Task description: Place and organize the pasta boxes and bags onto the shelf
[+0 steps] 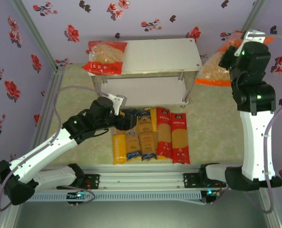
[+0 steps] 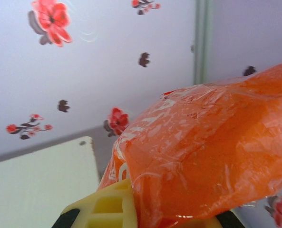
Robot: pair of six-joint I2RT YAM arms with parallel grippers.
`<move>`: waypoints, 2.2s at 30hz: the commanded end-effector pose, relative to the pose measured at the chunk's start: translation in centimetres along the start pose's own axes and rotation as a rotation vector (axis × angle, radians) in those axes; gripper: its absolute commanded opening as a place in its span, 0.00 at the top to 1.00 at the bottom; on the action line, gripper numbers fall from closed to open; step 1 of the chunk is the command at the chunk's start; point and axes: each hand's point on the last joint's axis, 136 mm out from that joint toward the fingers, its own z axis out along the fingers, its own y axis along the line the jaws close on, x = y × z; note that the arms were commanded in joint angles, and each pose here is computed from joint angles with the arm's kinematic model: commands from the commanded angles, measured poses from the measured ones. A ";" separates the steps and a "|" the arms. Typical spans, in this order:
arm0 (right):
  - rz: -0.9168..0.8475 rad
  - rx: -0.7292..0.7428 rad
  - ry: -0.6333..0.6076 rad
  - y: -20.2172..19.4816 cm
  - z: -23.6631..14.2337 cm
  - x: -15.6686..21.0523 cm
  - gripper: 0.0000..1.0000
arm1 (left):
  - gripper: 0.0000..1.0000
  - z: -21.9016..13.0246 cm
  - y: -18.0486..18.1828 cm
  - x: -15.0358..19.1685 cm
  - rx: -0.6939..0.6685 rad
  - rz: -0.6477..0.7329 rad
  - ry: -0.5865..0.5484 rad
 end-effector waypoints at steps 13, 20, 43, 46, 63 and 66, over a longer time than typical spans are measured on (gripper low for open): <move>0.212 -0.572 -0.116 10.8 0.6 -7.2 1.00 | 0.22 -1.5 0.2 -1.2 0.008 -0.004 -0.052; 0.253 -0.644 -0.018 12.8 3.2 -5.0 1.00 | 0.22 -1.9 0.7 -1.0 0.001 -0.016 -0.061; 0.303 -0.653 0.164 14.9 10.0 0.3 1.00 | 0.22 -2.1 1.6 -0.6 -0.017 -0.034 -0.065; 0.307 -0.578 0.243 14.0 11.0 2.6 1.00 | 0.22 -2.1 1.9 -0.4 -0.021 -0.039 -0.064; 0.201 -0.314 0.499 9.4 10.6 10.3 0.40 | 0.22 -1.6 1.7 -0.3 -0.004 -0.051 -0.056; 0.191 -0.290 0.498 8.9 10.5 10.3 0.24 | 0.22 -1.8 1.6 -0.4 -0.002 -0.051 -0.058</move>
